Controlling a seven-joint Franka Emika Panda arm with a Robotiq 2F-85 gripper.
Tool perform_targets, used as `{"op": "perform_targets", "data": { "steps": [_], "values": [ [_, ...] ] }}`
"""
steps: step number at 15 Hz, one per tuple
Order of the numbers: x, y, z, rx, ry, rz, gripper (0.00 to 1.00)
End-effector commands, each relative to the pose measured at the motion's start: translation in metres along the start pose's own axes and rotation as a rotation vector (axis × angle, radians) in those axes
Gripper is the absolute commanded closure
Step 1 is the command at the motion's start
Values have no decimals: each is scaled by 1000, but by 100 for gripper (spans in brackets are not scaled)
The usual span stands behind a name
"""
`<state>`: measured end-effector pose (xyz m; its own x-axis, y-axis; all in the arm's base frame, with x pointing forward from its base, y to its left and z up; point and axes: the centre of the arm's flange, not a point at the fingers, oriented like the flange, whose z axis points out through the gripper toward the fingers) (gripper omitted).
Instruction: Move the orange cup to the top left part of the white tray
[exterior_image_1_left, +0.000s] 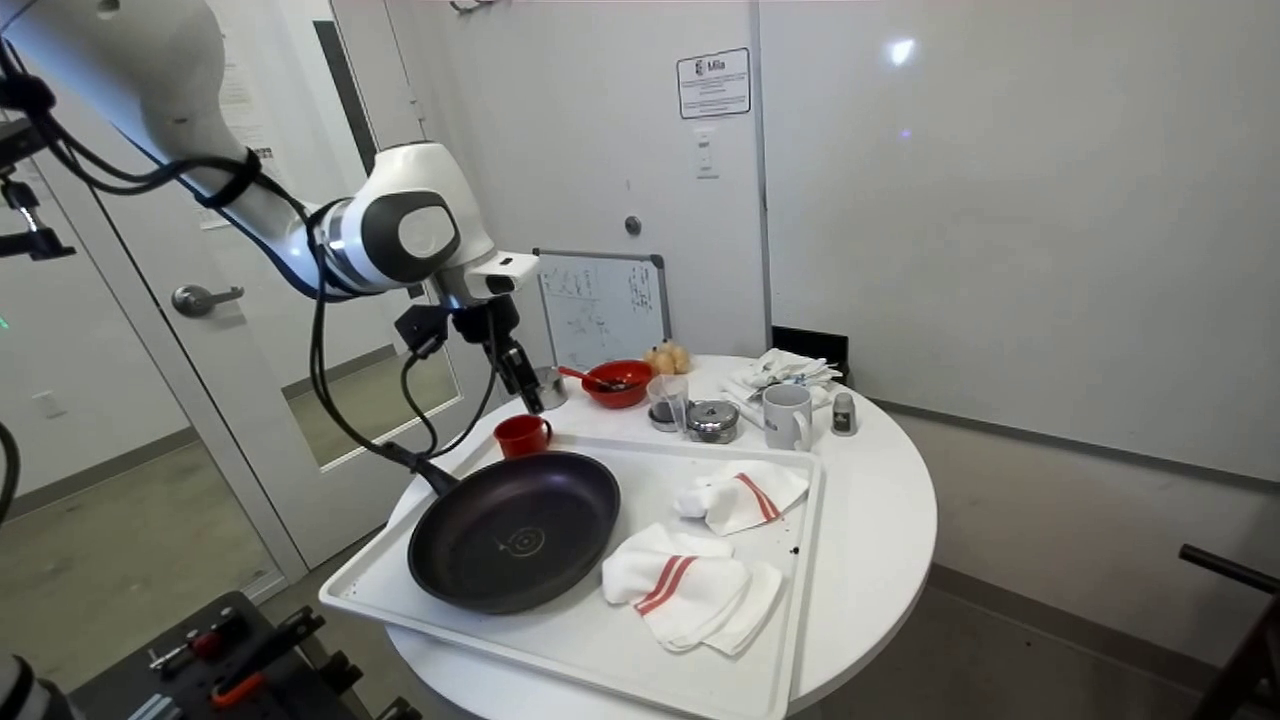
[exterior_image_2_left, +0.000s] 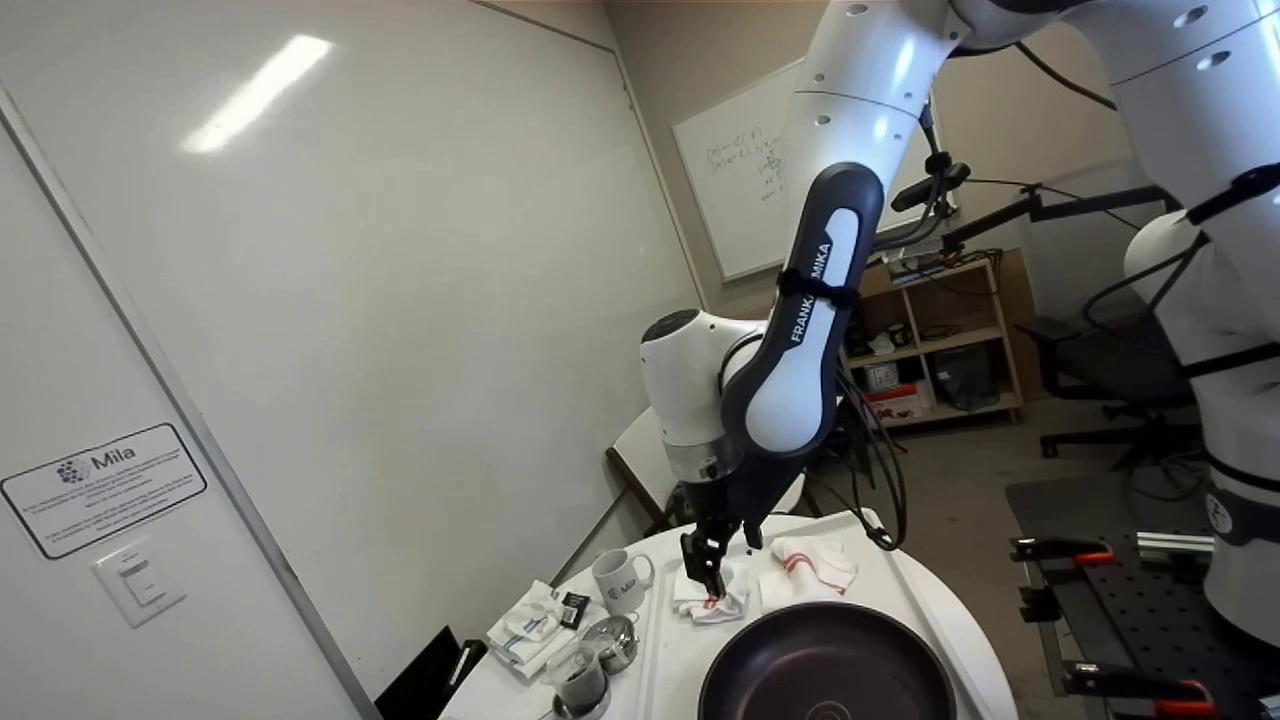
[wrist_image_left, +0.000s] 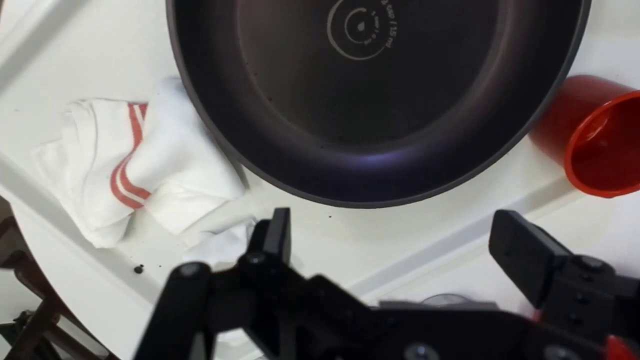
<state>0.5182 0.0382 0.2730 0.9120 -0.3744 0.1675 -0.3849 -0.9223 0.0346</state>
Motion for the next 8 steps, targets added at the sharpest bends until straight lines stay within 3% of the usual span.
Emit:
{"op": "perform_targets", "data": {
  "steps": [1,8],
  "values": [
    [-4,29,-9,17,-9,74,0],
    [6,40,0,13,-24,114,0]
  ]
}}
